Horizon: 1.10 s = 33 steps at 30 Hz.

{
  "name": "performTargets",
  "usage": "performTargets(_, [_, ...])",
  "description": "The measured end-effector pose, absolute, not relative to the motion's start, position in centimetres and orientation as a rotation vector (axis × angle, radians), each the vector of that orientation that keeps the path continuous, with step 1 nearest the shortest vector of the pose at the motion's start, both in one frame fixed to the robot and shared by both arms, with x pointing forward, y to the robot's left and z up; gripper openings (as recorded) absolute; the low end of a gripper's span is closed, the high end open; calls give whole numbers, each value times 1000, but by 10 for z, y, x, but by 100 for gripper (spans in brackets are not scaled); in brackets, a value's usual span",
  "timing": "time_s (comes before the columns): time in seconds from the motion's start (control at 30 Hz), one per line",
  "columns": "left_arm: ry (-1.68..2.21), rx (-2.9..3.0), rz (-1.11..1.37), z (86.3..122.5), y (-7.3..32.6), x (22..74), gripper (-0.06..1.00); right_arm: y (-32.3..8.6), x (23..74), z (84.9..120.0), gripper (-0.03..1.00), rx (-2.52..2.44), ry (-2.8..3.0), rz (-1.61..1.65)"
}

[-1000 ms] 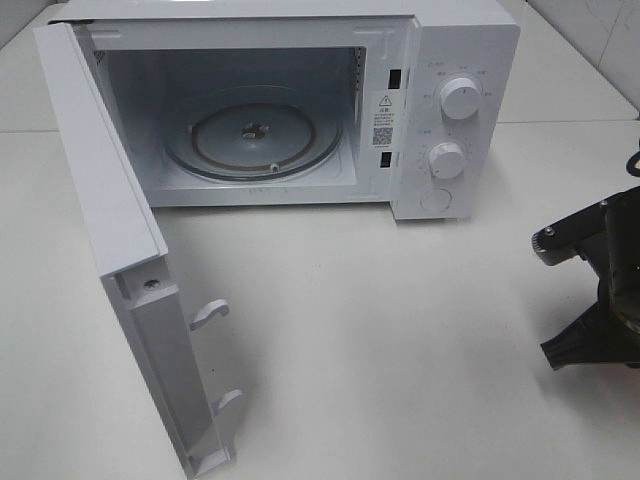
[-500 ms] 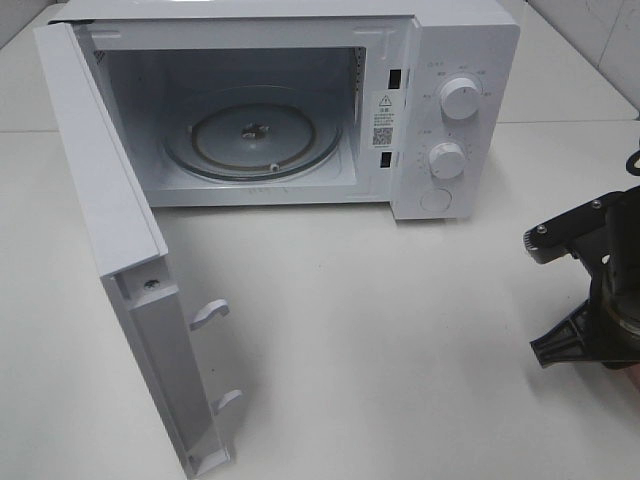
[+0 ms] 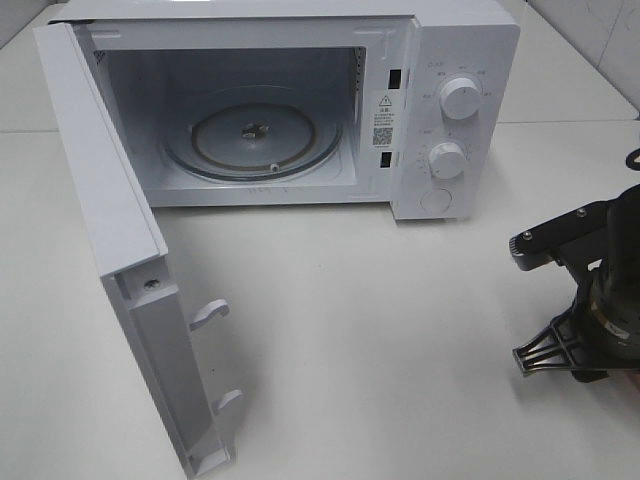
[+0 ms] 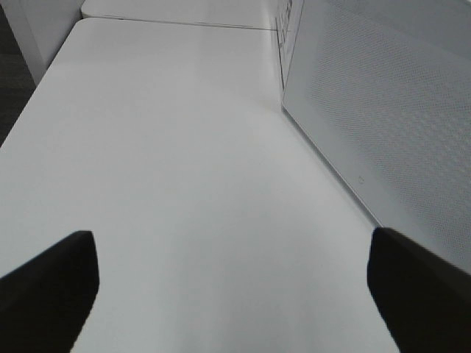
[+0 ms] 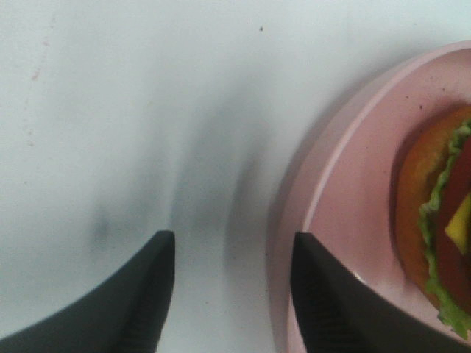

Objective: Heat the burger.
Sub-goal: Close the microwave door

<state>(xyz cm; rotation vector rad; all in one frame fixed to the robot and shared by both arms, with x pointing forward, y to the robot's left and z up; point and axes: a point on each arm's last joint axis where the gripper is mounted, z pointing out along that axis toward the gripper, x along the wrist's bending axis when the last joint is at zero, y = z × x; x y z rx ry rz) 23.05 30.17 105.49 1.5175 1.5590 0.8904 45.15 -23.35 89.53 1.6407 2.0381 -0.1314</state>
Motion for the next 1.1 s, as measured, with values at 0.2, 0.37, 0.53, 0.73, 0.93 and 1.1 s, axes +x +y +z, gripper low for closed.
performTargets(0.2, [1559,1517,890,1055,302,230,90,-231,452,895,59,1625,2076,-116])
performTargets(0.37, [1559,1517,890,1055,302,230,90,-231,452,904,69,1616,2065,-67])
performTargets(0.53, [1559,1517,890,1055,302,230,90,-232,449,934,76,1546,2053,71])
performTargets(0.73, [1559,1517,890,1055,302,230,90,-232,441,954,76,1525,2071,175])
performTargets(0.93, [1559,1517,890,1055,302,230,90,-228,427,973,76,1524,2156,328])
performTargets(1.1, [1559,1517,890,1055,302,230,90,-227,414,986,76,1474,2240,399])
